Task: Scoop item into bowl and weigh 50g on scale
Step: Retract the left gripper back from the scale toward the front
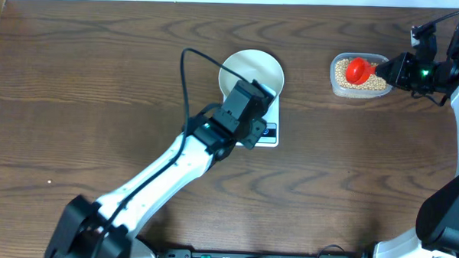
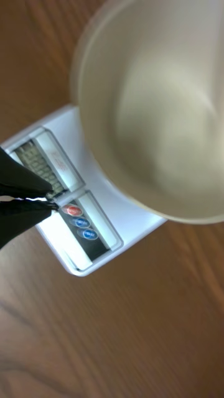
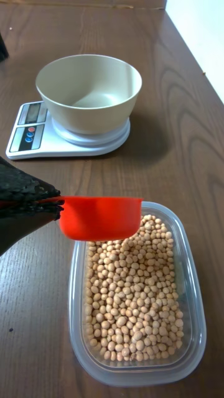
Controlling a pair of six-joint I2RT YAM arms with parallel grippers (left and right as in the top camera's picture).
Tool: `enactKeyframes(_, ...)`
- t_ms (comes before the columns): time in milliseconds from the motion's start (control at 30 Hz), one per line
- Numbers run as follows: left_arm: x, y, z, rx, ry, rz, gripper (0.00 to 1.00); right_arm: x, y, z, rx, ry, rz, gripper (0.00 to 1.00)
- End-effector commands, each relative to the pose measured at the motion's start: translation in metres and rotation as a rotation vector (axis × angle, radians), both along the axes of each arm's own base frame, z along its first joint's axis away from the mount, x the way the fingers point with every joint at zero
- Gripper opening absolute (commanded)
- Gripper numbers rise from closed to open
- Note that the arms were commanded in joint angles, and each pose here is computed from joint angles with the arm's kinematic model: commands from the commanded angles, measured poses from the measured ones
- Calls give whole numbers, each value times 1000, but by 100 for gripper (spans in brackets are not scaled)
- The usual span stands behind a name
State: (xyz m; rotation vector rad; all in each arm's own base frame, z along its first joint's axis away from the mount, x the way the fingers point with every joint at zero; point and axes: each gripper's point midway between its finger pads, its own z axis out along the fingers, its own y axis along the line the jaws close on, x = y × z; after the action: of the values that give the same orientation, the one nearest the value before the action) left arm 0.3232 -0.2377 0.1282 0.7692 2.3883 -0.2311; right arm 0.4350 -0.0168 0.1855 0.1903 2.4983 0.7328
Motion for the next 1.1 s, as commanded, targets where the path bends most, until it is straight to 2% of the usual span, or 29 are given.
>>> enactKeyframes(0, -1, 25, 23, 53, -64, 65, 8, 2, 1, 13, -18, -41, 15, 1)
enactKeyframes(100, -8, 39, 32, 71, -65, 98, 7, 2, 2, 13, -17, -41, 15, 1)
enactKeyframes(267, -25, 55, 18, 79, 43, 189, 7, 1, 3, 12, -14, -32, 16, 1)
enactKeyframes(333, -38, 55, 6, 84, 103, 169, 7, 1, 5, 14, -2, -36, 23, 1)
enactKeyframes(500, -44, 56, -2, 77, 141, 179, 8, 1, 5, 14, -2, -38, 23, 1)
enactKeyframes(833, -32, 53, 3, -81, 197, 185, 7, 2, 5, 15, -3, -43, 24, 1)
enactKeyframes(1067, -14, 52, -7, -93, 182, 204, 11, 2, 5, 14, -3, -42, 23, 1)
